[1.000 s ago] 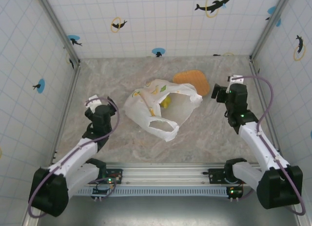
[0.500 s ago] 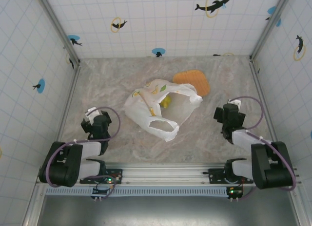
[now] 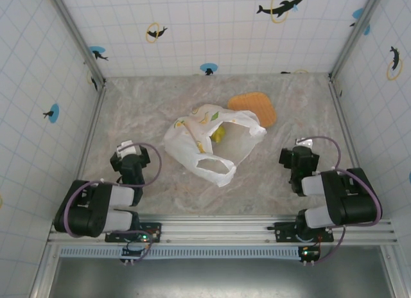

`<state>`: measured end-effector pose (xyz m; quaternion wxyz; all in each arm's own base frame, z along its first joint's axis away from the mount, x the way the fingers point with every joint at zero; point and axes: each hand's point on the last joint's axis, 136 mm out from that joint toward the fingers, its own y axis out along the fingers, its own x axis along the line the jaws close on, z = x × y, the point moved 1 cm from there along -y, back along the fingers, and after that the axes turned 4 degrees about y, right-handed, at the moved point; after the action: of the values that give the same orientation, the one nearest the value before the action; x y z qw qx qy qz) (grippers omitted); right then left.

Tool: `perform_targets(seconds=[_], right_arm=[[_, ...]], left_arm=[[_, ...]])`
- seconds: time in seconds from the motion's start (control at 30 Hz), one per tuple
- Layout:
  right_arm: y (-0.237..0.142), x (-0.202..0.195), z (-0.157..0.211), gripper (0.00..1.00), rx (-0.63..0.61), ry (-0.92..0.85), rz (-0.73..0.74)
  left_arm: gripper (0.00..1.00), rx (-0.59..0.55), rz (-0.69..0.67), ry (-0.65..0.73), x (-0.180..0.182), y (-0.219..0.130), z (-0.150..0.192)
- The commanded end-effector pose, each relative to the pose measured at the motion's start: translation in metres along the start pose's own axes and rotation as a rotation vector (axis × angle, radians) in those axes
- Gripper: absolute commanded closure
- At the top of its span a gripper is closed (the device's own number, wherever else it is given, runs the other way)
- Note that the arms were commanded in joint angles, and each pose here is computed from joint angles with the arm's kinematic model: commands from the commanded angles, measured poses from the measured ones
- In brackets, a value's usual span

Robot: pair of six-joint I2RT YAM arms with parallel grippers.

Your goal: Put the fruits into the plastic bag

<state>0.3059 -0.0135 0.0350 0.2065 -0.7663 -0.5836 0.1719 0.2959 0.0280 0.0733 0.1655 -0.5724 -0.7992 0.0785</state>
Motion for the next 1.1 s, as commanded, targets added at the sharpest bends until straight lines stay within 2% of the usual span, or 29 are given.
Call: perform_targets(seconds=[0.0, 0.1, 0.23, 0.3, 0.33, 0.37, 0.43, 0.47, 1.07], right_arm=[[-0.007, -0.001, -0.019, 0.0, -0.118, 0.0, -0.013], [-0.016, 0.001, -0.025, 0.0, -0.187, -0.006, -0.051], [-0.023, -0.004, -0.022, 0.01, -0.243, 0.032, -0.073], [-0.022, -0.008, -0.015, 0.01, -0.222, 0.058, -0.073], [-0.026, -0.009, -0.019, 0.01, -0.257, 0.065, -0.081], [-0.028, -0.009, -0.021, 0.0, -0.272, 0.065, -0.089], [-0.023, -0.008, -0.016, 0.0, -0.226, 0.064, -0.088], [-0.019, -0.008, -0.016, 0.0, -0.215, 0.068, -0.087], [-0.019, -0.006, -0.016, 0.0, -0.215, 0.061, -0.091]], left_arm=[[0.02, -0.122, 0.026, -0.004, 0.006, -0.014, -0.009], [0.02, -0.164, 0.034, -0.033, 0.009, -0.016, -0.013], [0.02, -0.075, 0.111, -0.06, 0.002, -0.004, 0.003], [0.02, -0.114, 0.117, -0.083, 0.003, -0.002, -0.005], [0.02, -0.053, 0.129, -0.073, 0.0, 0.002, 0.006], [0.02, -0.041, 0.148, -0.063, -0.003, 0.003, 0.008], [0.02, -0.083, 0.146, -0.08, -0.002, 0.002, -0.001], [0.02, -0.044, 0.151, -0.066, -0.003, 0.003, 0.007], [0.02, -0.052, 0.148, -0.069, -0.002, 0.003, 0.005]])
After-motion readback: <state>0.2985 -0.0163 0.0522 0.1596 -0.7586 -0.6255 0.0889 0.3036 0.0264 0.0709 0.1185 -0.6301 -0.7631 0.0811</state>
